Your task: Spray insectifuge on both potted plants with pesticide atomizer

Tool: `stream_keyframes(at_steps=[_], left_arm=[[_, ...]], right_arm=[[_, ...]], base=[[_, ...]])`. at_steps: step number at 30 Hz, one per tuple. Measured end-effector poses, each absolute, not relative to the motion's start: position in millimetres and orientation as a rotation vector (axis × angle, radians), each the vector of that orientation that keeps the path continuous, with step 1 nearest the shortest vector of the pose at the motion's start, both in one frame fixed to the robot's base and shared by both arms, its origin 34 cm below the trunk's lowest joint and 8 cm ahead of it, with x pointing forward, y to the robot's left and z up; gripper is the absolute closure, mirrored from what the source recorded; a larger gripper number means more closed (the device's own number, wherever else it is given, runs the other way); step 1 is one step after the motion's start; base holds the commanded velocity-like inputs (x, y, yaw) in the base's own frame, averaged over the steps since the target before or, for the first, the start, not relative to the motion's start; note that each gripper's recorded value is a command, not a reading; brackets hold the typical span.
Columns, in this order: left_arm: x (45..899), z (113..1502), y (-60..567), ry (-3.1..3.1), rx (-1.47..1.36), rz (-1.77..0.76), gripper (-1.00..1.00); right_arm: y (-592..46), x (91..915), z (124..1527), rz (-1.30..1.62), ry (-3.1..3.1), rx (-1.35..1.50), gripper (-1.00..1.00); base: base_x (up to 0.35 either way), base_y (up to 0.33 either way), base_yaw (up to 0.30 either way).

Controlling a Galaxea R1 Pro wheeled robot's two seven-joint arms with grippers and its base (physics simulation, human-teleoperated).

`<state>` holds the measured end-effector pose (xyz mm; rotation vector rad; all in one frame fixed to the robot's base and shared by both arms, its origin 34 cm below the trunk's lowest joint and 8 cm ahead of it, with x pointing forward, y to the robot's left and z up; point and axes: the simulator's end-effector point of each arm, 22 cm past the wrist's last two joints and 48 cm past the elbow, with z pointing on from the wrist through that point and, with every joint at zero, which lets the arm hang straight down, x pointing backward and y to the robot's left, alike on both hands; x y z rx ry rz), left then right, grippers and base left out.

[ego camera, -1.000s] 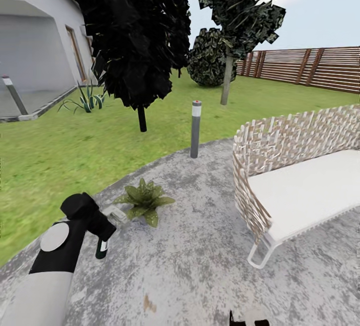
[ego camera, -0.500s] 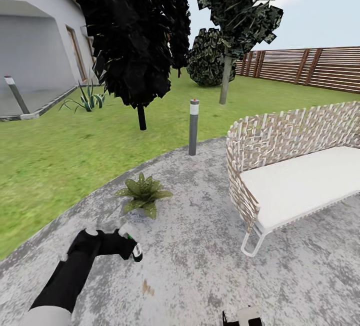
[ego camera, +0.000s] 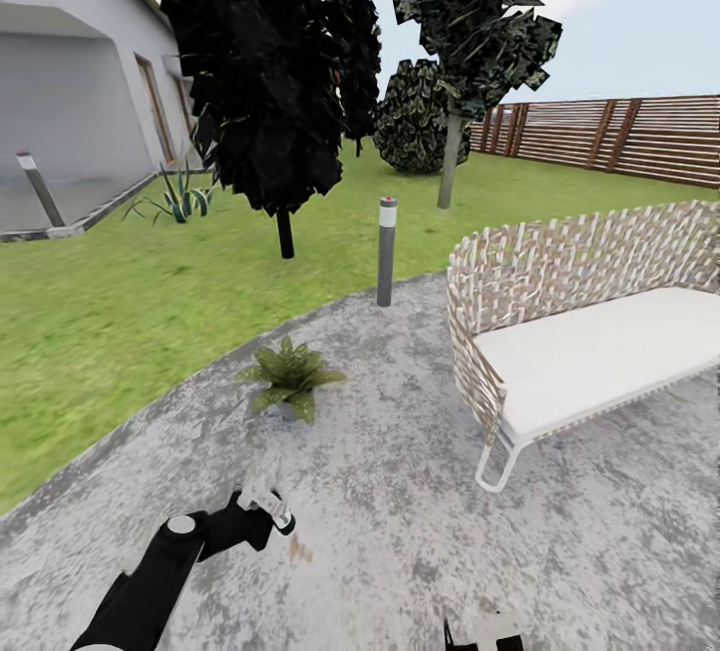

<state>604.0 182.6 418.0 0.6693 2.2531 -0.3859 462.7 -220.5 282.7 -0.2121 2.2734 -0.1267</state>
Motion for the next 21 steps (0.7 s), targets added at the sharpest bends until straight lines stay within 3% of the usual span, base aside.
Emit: stream_keyframes(at_steps=[14, 18, 21], left_arm=[[606.0, 425.6, 176.5, 2.196, 0.683, -0.387, 1.0], [605.4, 425.4, 176.0, 2.196, 0.684, -0.388, 1.0], [595.9, 412.7, 175.0, 2.227, 0.683, -0.406, 1.0]], right_arm=[[-220.7, 467.1, 288.2, -0.129, 2.258, -0.21, -1.0], [-221.0, 472.5, 291.8, -0.131, 2.246, -0.199, -1.0], [-191.4, 525.9, 331.1, -0.079, 2.093, -0.3, -1.0]], base=[[-0.329, 0.147, 0.075], [-0.043, 0.048, 0.0], [-0.001, 0.001, 0.0]])
